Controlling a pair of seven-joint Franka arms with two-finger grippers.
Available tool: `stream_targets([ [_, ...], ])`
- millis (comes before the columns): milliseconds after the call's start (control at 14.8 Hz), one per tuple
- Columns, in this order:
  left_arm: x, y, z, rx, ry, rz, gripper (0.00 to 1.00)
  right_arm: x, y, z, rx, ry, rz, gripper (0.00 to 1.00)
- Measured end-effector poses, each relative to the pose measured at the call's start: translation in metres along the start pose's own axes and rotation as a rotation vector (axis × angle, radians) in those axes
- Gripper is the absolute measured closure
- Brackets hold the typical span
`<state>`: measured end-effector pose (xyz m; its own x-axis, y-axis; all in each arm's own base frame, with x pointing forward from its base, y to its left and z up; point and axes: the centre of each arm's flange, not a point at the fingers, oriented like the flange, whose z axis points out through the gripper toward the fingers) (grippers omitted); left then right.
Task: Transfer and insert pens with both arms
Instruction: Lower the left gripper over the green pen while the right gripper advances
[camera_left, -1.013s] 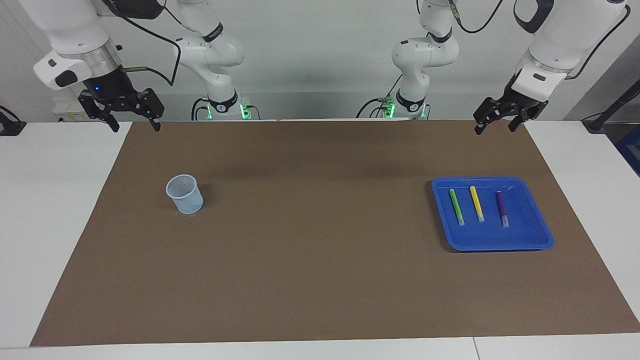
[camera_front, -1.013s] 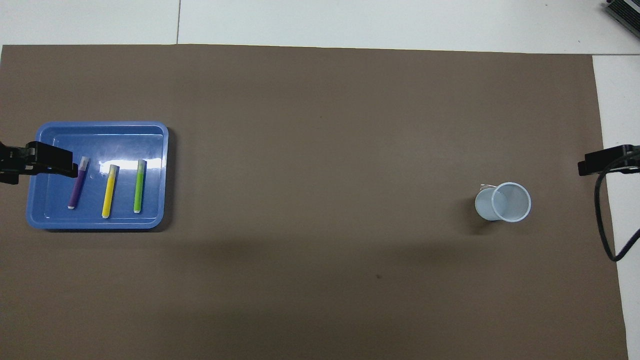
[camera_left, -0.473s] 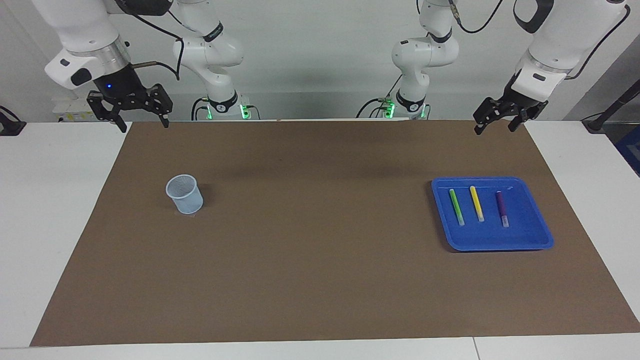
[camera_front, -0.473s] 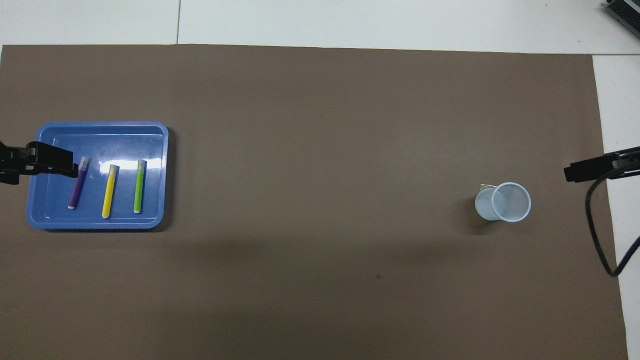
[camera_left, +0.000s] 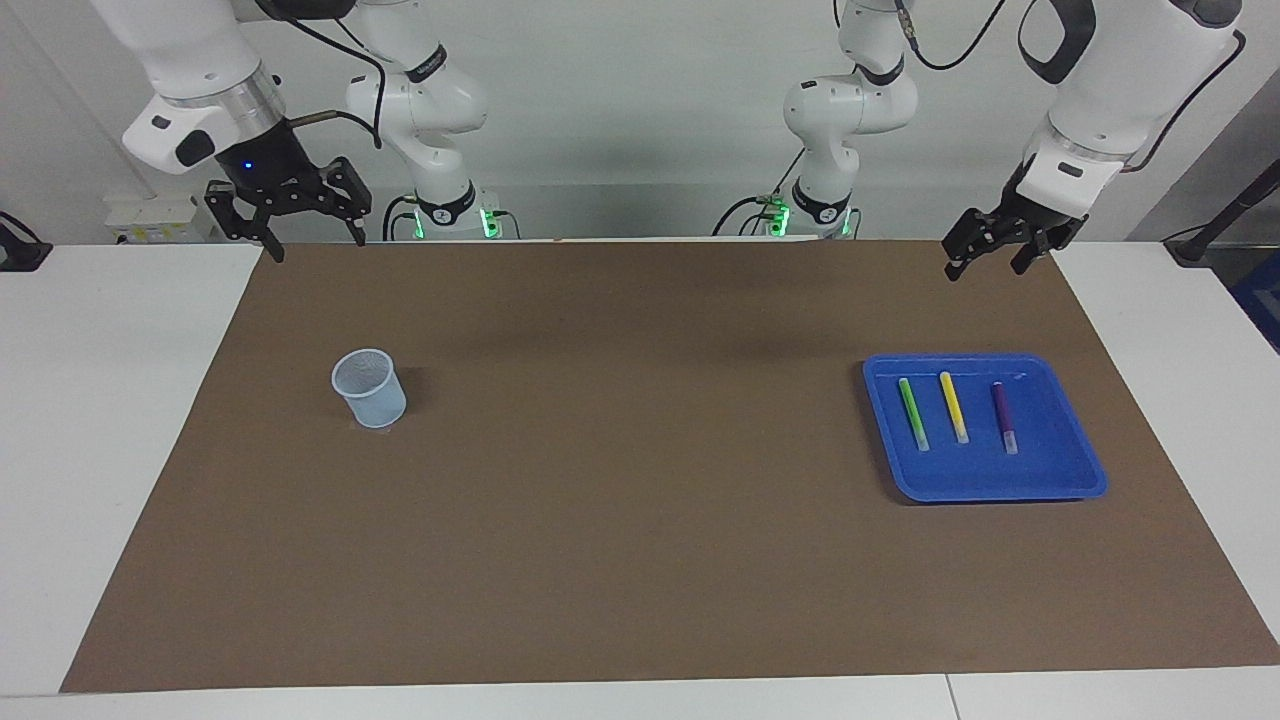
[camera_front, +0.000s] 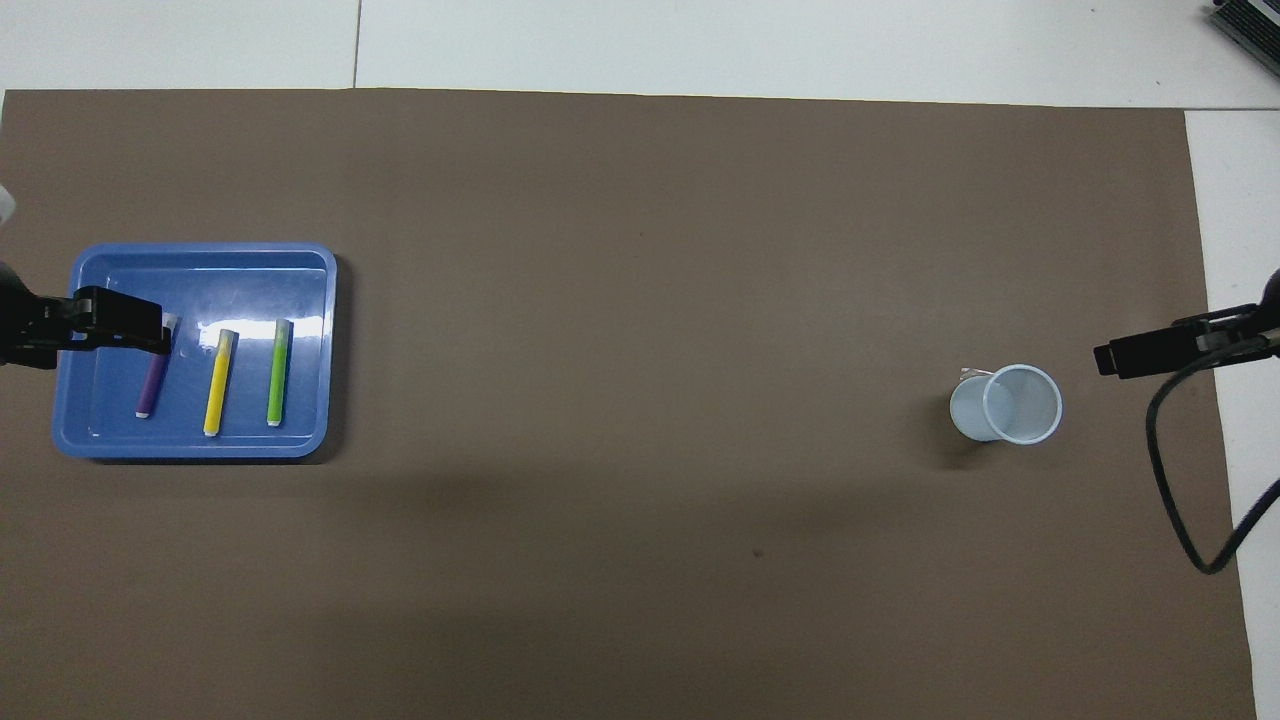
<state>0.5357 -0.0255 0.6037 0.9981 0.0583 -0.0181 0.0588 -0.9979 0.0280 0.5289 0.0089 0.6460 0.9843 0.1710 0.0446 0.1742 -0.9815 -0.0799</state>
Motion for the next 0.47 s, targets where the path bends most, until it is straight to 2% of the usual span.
stream_targets([
  [203,-0.002,-0.001,0.013,0.001,-0.004,-0.003,0.0,0.01,-0.025,0.016,0.022,0.053,0.054,0.0],
  [270,-0.003,-0.002,0.017,0.002,-0.006,-0.004,0.0,0.014,-0.037,0.025,0.053,0.066,0.093,0.0],
  [473,-0.002,-0.007,0.031,0.002,-0.011,-0.013,0.0,0.017,-0.064,0.047,0.141,0.042,0.244,0.0],
])
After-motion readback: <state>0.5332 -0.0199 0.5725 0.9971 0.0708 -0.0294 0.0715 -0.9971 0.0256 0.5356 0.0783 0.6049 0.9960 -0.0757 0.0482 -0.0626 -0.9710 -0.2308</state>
